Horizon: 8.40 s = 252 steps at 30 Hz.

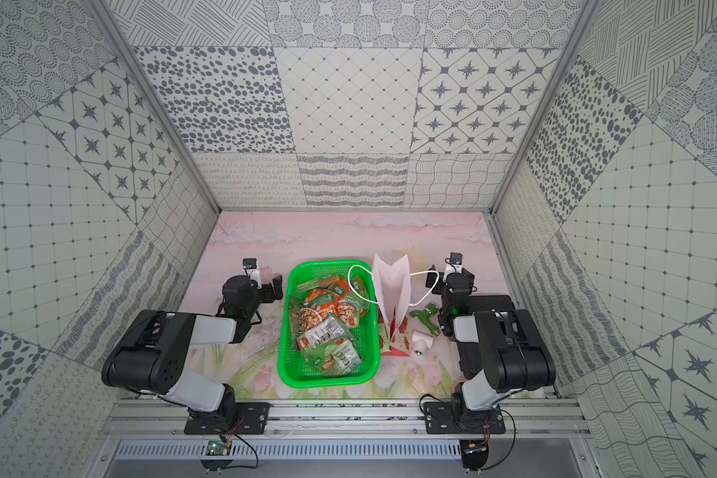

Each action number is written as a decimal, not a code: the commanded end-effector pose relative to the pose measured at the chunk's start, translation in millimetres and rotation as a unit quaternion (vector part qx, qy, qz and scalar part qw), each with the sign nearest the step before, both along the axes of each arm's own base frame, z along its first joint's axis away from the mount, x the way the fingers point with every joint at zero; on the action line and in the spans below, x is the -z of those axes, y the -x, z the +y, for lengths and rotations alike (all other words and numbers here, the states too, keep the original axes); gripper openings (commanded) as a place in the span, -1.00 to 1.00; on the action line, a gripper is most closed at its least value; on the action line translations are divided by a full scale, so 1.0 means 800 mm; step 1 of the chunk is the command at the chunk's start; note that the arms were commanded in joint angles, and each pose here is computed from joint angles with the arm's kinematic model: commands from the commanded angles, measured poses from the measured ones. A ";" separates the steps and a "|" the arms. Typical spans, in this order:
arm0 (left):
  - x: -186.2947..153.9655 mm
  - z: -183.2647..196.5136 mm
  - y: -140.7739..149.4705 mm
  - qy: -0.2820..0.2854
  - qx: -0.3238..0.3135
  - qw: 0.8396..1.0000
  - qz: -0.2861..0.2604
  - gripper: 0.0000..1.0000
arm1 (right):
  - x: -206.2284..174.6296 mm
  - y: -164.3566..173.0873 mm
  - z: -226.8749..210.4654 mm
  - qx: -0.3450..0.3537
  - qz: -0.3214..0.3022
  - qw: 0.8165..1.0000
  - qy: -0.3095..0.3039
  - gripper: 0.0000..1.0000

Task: Place the condiment packets inside the bag
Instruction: Open the paper bag at the center of the board.

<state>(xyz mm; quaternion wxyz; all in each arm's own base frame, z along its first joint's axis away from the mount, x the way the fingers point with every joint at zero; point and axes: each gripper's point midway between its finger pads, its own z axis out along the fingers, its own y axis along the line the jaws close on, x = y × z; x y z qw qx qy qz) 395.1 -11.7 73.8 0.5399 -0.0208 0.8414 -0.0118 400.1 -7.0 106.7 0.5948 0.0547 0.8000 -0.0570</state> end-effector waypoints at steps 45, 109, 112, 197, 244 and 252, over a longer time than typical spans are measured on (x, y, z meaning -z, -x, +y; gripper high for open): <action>-0.141 0.013 0.043 0.017 -0.045 0.997 -0.060 0.99 | -0.097 0.055 -0.001 0.016 -0.006 1.000 -0.025 0.94; -0.315 -0.336 0.226 0.304 0.320 0.877 0.189 0.67 | -0.271 0.215 0.163 -0.290 0.139 0.876 -0.360 0.13; -0.305 -0.362 0.226 0.274 0.329 0.878 0.215 0.50 | -0.268 0.210 0.165 -0.293 0.148 0.874 -0.358 -0.15; -0.245 -0.311 -0.023 0.136 0.184 0.931 0.285 -1.00 | -0.216 0.013 0.039 -0.100 0.181 0.930 -0.305 -1.00; -0.236 -0.303 -0.027 0.160 0.190 0.911 0.330 -1.00 | -0.215 0.017 0.019 -0.087 0.175 0.915 -0.352 -1.00; -0.254 -0.298 -0.027 0.165 0.190 0.914 0.318 -1.00 | -0.233 0.014 0.015 -0.089 0.161 0.918 -0.352 -1.00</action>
